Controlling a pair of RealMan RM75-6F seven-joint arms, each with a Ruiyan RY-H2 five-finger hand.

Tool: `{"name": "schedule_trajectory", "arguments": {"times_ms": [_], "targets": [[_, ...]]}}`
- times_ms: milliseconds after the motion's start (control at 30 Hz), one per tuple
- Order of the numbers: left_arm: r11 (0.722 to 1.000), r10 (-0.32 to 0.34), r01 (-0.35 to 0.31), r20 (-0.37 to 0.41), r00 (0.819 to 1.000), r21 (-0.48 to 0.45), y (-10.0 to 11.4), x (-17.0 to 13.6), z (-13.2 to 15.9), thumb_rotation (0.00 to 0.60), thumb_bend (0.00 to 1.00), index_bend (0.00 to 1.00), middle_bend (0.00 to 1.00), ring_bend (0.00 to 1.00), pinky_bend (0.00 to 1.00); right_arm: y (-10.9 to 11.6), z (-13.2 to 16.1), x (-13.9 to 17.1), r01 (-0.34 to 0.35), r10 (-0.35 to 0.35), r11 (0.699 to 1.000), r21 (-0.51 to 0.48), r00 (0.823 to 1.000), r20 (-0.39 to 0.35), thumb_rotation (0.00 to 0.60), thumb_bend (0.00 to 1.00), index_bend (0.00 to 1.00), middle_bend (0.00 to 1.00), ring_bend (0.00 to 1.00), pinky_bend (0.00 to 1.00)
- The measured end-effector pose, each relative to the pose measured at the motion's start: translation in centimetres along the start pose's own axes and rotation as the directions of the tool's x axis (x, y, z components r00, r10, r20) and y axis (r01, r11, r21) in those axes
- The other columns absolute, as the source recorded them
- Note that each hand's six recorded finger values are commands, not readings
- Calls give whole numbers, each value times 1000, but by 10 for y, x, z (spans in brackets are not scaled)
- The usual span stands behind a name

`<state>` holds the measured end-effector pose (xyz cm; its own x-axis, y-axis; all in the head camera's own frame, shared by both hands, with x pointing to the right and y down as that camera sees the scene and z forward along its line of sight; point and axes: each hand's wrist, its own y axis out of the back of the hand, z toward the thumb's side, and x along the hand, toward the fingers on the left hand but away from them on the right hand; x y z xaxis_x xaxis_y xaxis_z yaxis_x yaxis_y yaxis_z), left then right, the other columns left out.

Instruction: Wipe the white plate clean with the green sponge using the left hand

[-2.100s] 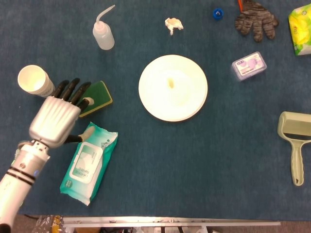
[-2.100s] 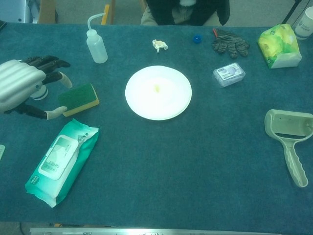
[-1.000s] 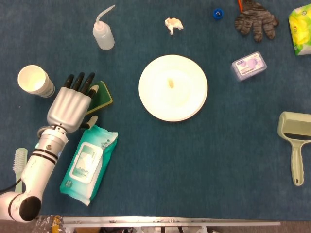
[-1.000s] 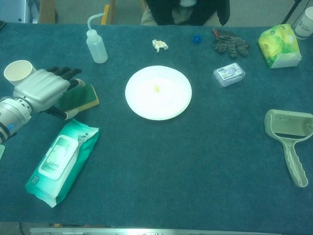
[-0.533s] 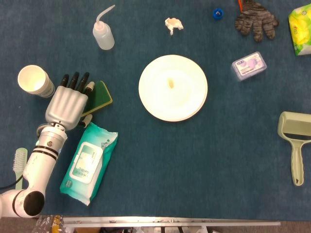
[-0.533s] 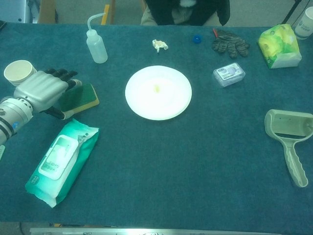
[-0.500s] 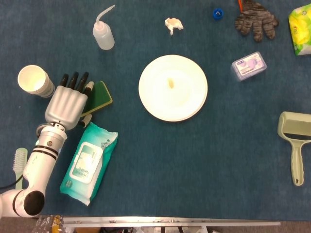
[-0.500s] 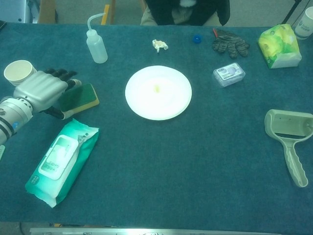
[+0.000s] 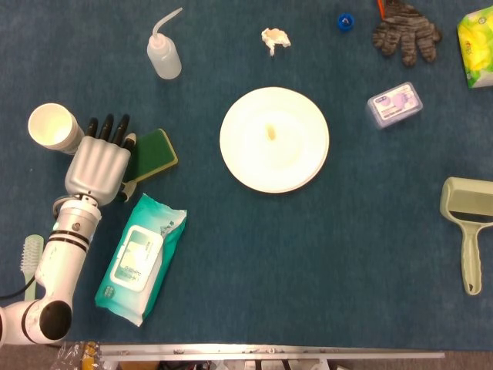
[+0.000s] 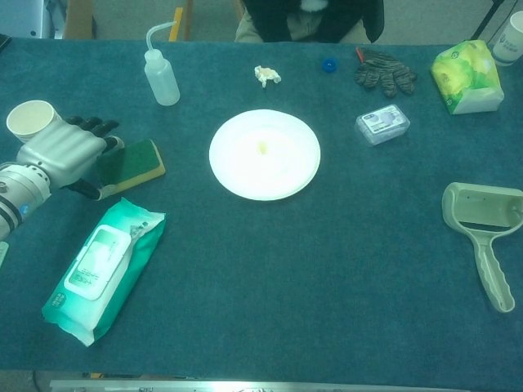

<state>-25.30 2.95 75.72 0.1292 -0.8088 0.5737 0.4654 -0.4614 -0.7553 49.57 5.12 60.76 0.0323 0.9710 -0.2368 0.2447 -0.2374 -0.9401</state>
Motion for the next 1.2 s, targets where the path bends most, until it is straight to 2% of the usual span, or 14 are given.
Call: {"name": "schedule_trajectory", "arguments": {"times_ms": [400, 600, 667, 800, 1000, 1200], "targets": [[1000, -5, 5, -5, 1000, -1, -3, 2, 4, 347, 295, 180, 0, 0, 18, 1, -1, 1, 1, -1, 1000, -1, 1000, 0, 600, 388, 428, 394, 244, 450], [1000, 9, -9, -5, 1000, -7, -1, 6, 8, 353, 295, 262, 0, 0, 18, 2, -2, 2, 4, -4, 1000, -2, 1000, 3, 600, 388, 428, 394, 244, 450], [1000, 20, -20, -7, 1000, -14, 0, 8, 9, 386, 295, 308, 0, 0, 18, 3, -3, 2, 7, -7, 1000, -3, 1000, 4, 600, 388, 428, 394, 244, 450], [999, 42, -42, -5, 999, -17, 3, 9, 10, 508, 295, 359, 0, 0, 18, 4, -4, 2, 9, -9, 1000, -2, 1000, 5, 600, 388, 428, 394, 244, 450], [998, 60, -60, 6, 998, -23, 5, 8, 13, 531, 295, 368, 0, 0, 18, 4, -4, 2, 8, -8, 1000, -1, 1000, 2, 600, 388, 428, 394, 244, 450], [994, 108, -107, 32, 994, -15, 24, 3, 14, 533, 295, 379, 16, 0, 18, 2, -1, 0, 4, -4, 1000, -4, 1000, -6, 600, 388, 428, 394, 244, 450]]}}
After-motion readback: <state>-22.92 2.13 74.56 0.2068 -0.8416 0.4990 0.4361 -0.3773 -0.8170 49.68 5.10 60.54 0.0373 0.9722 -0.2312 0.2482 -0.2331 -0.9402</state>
